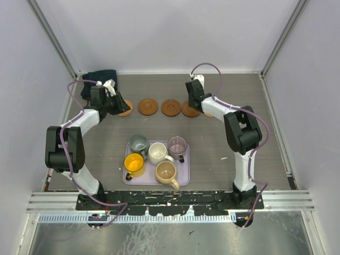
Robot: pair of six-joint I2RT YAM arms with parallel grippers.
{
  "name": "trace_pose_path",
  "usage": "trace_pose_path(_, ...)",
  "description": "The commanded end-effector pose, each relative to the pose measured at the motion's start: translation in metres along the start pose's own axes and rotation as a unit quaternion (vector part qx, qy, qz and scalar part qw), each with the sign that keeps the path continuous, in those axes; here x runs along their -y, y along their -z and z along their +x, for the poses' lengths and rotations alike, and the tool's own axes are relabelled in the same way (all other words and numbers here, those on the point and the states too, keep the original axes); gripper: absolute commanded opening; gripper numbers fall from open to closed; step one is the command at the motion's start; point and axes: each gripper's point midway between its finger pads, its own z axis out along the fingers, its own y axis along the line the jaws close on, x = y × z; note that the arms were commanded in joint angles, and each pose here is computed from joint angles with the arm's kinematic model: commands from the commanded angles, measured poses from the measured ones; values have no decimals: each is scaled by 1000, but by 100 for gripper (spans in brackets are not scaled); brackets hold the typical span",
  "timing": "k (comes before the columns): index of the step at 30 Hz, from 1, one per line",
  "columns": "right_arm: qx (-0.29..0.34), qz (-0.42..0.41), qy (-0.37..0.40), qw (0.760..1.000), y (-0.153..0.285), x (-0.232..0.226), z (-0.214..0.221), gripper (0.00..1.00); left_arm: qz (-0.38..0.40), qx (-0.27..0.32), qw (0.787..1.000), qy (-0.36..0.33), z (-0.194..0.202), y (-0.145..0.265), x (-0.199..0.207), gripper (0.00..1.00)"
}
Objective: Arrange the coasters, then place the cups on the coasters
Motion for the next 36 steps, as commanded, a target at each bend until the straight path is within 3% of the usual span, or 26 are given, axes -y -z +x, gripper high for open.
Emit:
trace_pose_path(1,13,-21,-17,1000,-4,-11,-10,19,24,38,999,-18,-22,10,13,35)
trace_pose_path(13,-22,-40,-18,999,-16,-21,17,18,26,35,999,-7,-20,5,12,35)
trace_pose_path(21,-45,-4,-40,998,-28,2,28,17,22,30,999,-7,-16,3,10,35)
trace_pose_path(36,-51,-14,-40,998,-37,10,22,16,21,28,999,-4,-16,1,8,35)
